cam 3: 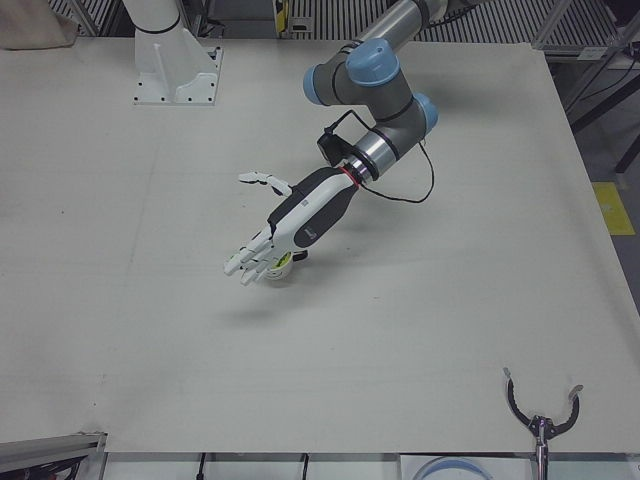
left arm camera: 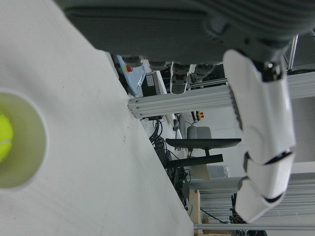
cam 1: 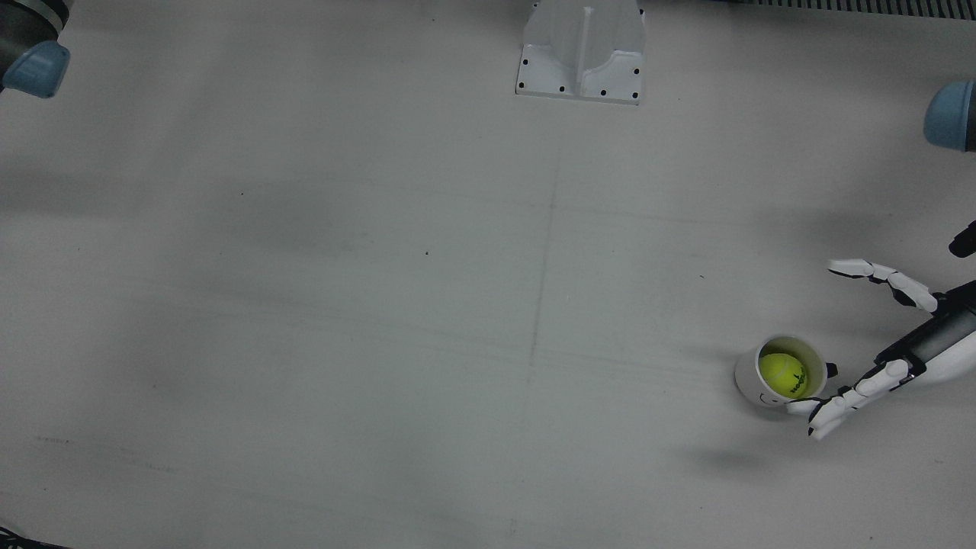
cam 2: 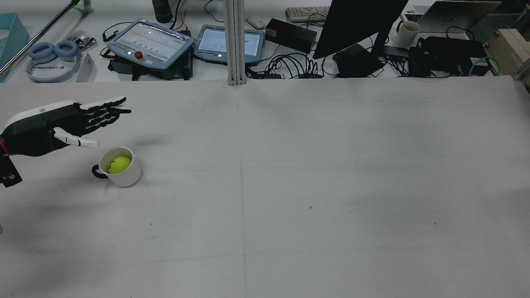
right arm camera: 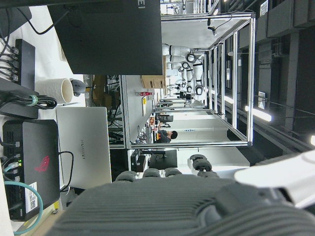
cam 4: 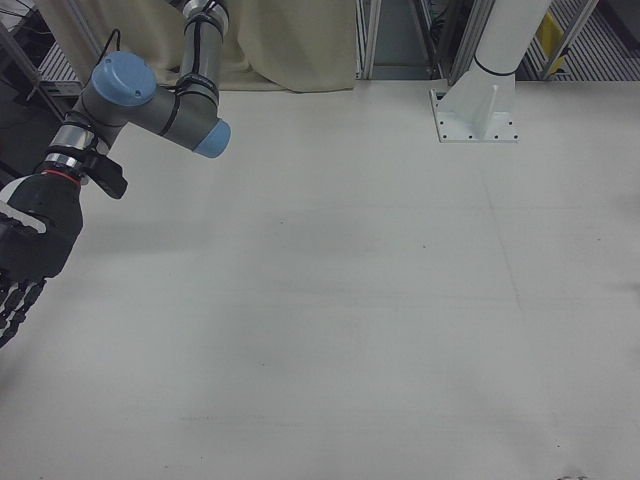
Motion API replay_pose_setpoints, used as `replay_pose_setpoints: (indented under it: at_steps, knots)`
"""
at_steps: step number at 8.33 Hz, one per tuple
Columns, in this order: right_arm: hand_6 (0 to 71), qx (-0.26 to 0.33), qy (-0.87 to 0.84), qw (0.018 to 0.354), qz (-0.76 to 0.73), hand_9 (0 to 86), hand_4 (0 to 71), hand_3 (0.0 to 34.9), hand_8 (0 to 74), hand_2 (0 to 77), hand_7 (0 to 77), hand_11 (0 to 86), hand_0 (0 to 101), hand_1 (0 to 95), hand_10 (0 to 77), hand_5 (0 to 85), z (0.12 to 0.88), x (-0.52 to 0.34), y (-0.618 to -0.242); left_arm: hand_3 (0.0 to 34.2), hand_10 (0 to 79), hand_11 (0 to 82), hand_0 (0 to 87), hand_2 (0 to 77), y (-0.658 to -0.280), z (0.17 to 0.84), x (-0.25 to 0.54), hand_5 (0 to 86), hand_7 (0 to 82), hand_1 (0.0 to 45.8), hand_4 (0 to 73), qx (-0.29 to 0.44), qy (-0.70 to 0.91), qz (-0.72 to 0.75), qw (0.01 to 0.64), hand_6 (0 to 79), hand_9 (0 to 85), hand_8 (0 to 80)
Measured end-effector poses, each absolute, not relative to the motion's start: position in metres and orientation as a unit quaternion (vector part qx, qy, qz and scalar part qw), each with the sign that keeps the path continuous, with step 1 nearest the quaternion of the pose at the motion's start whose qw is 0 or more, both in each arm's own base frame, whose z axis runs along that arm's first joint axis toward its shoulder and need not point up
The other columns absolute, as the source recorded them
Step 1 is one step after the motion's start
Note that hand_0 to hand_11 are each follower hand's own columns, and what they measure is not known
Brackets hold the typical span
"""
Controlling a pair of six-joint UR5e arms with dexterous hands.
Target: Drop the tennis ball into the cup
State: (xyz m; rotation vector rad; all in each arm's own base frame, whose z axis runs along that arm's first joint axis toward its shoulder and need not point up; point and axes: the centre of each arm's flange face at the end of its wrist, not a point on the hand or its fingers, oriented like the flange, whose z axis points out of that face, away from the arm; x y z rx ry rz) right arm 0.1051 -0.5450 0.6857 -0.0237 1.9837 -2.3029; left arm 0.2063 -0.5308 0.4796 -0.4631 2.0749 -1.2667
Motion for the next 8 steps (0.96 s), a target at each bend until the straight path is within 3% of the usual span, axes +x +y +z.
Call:
replay_pose_setpoints:
  at_steps: [1,3,4,5,6,7,8]
  knots:
    - [0.0,-0.008,0.652,0.051,-0.757,0.0,0.0,0.0,0.0,0.5,0.0,0.5,0,0.5,0.0,0.0,0.686,0.105,-0.545,0.0,0.0,0.0,49.0,20.2,-0.55,0.464,0.184,0.5,19.1,22.9,1.6,-0.156,0.795,-0.494,0.315,1.6,2.7,0.0]
    - [0.0,-0.008,0.652,0.051,-0.756,0.0,0.0,0.0,0.0,0.5,0.0,0.5,0,0.5,0.0,0.0,0.685,0.105,-0.545,0.1,0.5,0.0,49.2,21.3,-0.612,0.43,0.136,2.2,18.0,22.9,1.1,-0.109,0.799,-0.517,0.287,5.5,2.7,0.0]
    - [0.0,-0.008,0.652,0.051,-0.757,0.0,0.0,0.0,0.0,0.5,0.0,0.5,0,0.5,0.0,0.0,0.686,0.105,-0.545,0.0,0.0,0.0,49.2,18.5,-0.641,0.435,0.111,2.2,13.6,22.4,1.1,-0.089,0.794,-0.535,0.275,0.0,2.2,0.0]
    - [0.0,-0.008,0.652,0.051,-0.757,0.0,0.0,0.0,0.0,0.5,0.0,0.5,0,0.5,0.0,0.0,0.686,0.105,-0.545,0.0,0.0,0.5,49.2,17.5,-0.666,0.459,0.078,2.2,14.2,25.1,1.1,-0.068,0.786,-0.557,0.259,0.0,1.6,0.0]
    - [0.0,-0.008,0.652,0.051,-0.757,0.0,0.0,0.0,0.0,0.5,0.0,0.5,0,0.5,0.0,0.0,0.686,0.105,-0.545,0.1,0.5,0.0,50.4,24.5,-0.684,0.488,0.045,2.7,14.7,26.2,1.1,-0.053,0.777,-0.579,0.241,1.1,1.1,0.0]
    - [0.0,-0.008,0.652,0.051,-0.757,0.0,0.0,0.0,0.0,0.5,0.0,0.5,0,0.5,0.0,0.0,0.686,0.105,-0.545,0.1,0.5,0.0,50.6,24.5,-0.693,0.508,0.013,4.9,16.4,27.8,1.1,-0.039,0.77,-0.596,0.225,1.1,1.6,0.0]
    - [0.0,-0.008,0.652,0.051,-0.757,0.0,0.0,0.0,0.0,0.5,0.0,0.5,0,0.5,0.0,0.0,0.686,0.105,-0.545,0.1,0.5,0.0,52.1,24.0,-0.695,0.519,-0.011,1.6,16.9,28.4,1.1,-0.029,0.764,-0.609,0.212,1.1,1.6,0.0]
